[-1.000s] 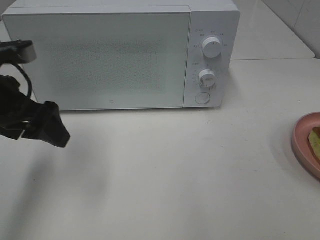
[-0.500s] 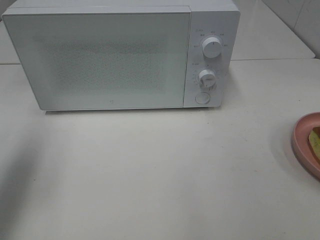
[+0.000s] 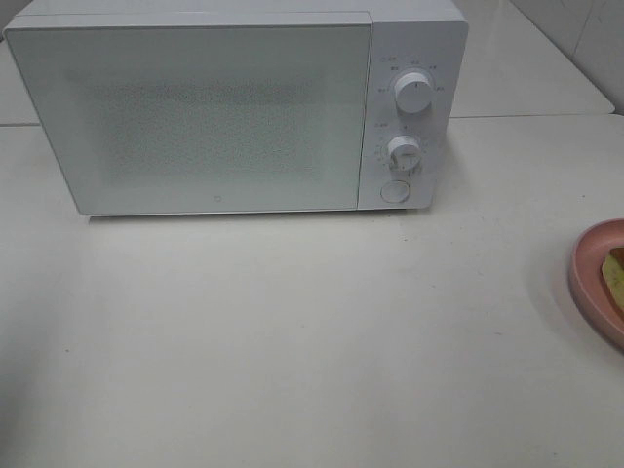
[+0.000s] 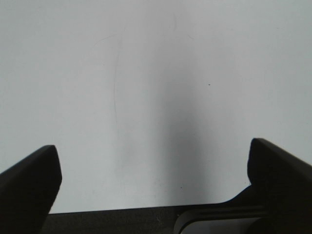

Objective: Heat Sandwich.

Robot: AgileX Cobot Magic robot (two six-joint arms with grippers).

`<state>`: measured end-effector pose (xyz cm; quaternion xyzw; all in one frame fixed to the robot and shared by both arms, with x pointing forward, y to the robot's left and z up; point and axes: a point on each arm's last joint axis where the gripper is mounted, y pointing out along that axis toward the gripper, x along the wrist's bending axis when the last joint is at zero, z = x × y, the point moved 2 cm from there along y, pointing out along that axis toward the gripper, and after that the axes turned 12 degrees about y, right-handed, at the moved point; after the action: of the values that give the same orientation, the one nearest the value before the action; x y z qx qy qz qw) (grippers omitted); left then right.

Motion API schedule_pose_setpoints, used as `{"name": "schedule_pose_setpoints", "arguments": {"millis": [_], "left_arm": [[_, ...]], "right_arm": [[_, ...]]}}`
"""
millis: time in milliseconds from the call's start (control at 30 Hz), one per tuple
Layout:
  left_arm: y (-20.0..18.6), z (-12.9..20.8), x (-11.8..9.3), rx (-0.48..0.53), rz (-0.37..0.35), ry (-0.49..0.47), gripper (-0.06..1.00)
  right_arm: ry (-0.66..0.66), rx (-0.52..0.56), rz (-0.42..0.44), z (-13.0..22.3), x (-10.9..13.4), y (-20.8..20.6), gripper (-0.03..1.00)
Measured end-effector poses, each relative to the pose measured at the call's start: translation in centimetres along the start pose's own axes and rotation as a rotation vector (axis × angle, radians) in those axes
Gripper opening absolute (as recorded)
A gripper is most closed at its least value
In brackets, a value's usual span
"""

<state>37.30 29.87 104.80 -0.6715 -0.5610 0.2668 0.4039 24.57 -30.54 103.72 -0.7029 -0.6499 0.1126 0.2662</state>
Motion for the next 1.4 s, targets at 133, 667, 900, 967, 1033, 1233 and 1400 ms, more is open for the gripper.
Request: {"name": "schedule_pose_setpoints", "arguments": {"millis": [133, 667, 900, 967, 1033, 1233, 1400], "left_arm": [[-1.6, 1.3, -0.5, -0.074, -0.02, 0.006, 0.98], [-4.2, 5.9, -2.1, -0.333, -0.075, 0.039, 0.98], [-5.0, 6.8, -2.4, -0.407, -0.088, 0.05, 0.98], [-5.0, 7.5, -2.6, -0.414, -0.089, 0.053, 0.98], [-4.9, 8.2, -2.7, -0.416, -0.089, 0.054, 0.98], [-5.8, 9.4, -3.1, -0.5, -0.111, 0.059, 0.98], [-6.2, 9.9, -3.2, -0.538, -0.12, 0.061, 0.98]], "right_arm": [[0.0, 0.0, 0.0, 0.0, 0.0, 0.0, 0.76], [0.0, 0.0, 0.0, 0.0, 0.0, 0.0, 0.76], [0.0, 0.0, 0.0, 0.0, 0.0, 0.0, 0.76], [0.0, 0.0, 0.0, 0.0, 0.0, 0.0, 0.76], [0.0, 0.0, 0.0, 0.0, 0.0, 0.0, 0.76], [0.0, 0.0, 0.0, 0.0, 0.0, 0.0, 0.76], [-0.001, 0.0, 0.0, 0.0, 0.0, 0.0, 0.76]]}}
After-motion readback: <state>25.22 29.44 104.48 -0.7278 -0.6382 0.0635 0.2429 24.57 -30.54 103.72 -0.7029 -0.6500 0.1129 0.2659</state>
